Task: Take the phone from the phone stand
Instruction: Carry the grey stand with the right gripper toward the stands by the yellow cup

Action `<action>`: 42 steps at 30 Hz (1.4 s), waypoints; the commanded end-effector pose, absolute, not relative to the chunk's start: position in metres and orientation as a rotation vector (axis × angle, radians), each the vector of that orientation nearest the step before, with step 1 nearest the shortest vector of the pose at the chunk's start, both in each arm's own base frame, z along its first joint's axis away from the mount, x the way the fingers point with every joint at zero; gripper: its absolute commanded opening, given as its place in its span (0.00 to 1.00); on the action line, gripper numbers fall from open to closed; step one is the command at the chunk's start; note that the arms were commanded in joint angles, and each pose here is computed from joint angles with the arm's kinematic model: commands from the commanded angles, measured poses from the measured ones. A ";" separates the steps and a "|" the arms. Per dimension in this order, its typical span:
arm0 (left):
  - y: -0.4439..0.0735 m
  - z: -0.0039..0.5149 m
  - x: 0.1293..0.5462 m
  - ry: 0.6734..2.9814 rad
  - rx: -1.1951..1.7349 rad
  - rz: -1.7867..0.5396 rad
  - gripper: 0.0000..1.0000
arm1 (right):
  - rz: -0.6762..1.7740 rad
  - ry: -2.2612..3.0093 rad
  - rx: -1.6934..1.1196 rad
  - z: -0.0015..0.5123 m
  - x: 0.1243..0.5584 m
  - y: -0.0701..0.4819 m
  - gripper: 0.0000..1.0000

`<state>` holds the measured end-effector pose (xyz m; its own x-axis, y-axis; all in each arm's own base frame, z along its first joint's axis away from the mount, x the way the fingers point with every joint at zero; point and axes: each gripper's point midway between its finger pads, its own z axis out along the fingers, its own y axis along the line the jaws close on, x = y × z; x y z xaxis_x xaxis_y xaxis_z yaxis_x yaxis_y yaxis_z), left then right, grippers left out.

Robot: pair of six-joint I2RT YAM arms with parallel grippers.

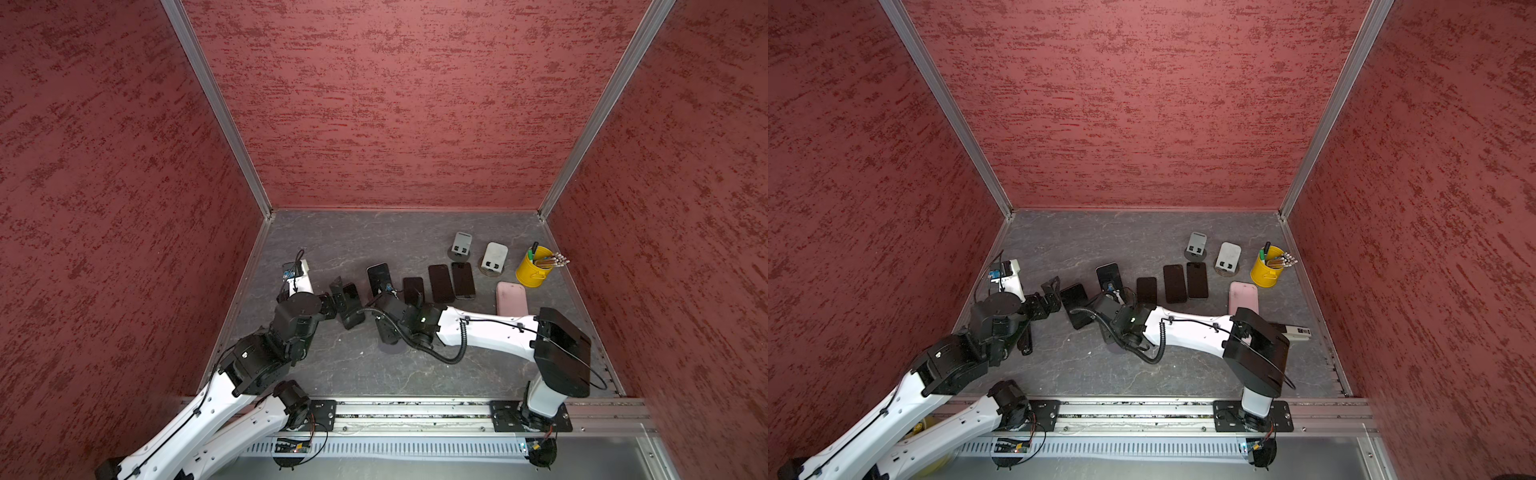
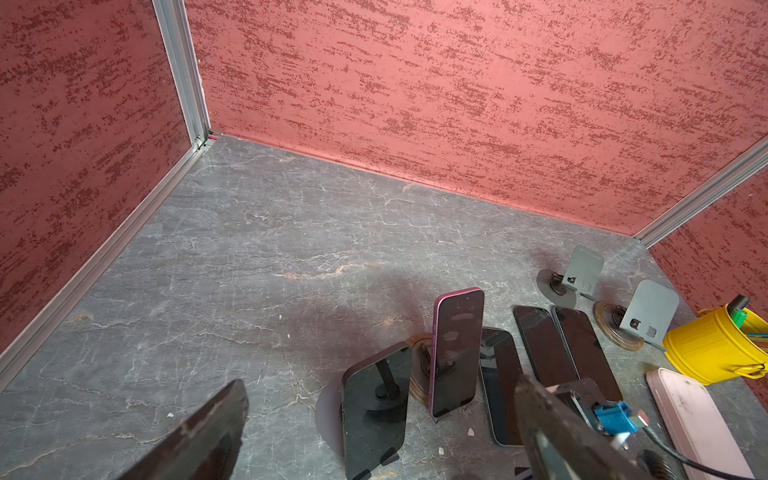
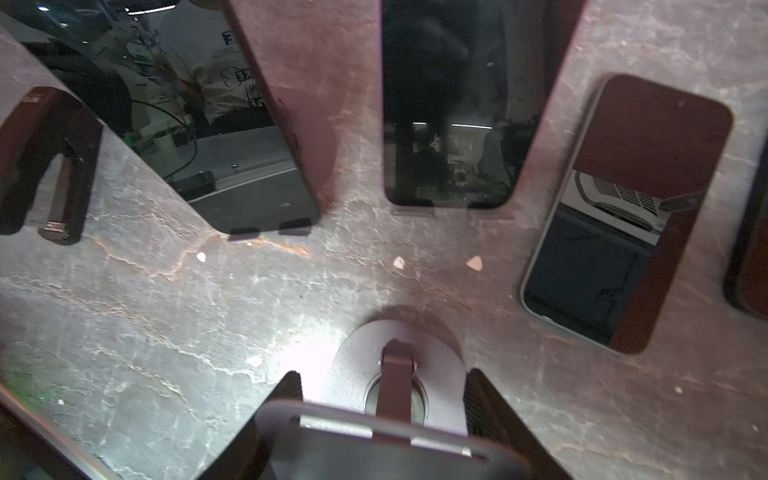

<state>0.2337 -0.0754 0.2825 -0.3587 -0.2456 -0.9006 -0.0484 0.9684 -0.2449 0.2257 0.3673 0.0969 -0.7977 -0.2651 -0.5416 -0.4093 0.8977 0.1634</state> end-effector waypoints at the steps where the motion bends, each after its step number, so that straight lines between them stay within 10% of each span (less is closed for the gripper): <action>1: -0.079 0.283 0.236 1.927 -0.198 -0.216 1.00 | 0.438 2.507 -0.386 0.119 0.230 0.359 0.51; 22: -0.102 0.275 0.246 1.984 -0.150 -0.274 1.00 | 0.345 2.422 -0.133 0.157 0.287 0.273 0.53; 42: -0.137 0.261 0.262 2.060 -0.037 -0.351 1.00 | 0.359 2.269 -0.113 0.202 0.427 0.268 0.55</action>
<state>0.2576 -0.1262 0.2473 -0.5118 -0.1634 -0.8434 0.0670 0.9712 -0.2288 0.4058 0.2588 0.1793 -0.7111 0.0386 -0.7021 -0.1473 0.9681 0.2025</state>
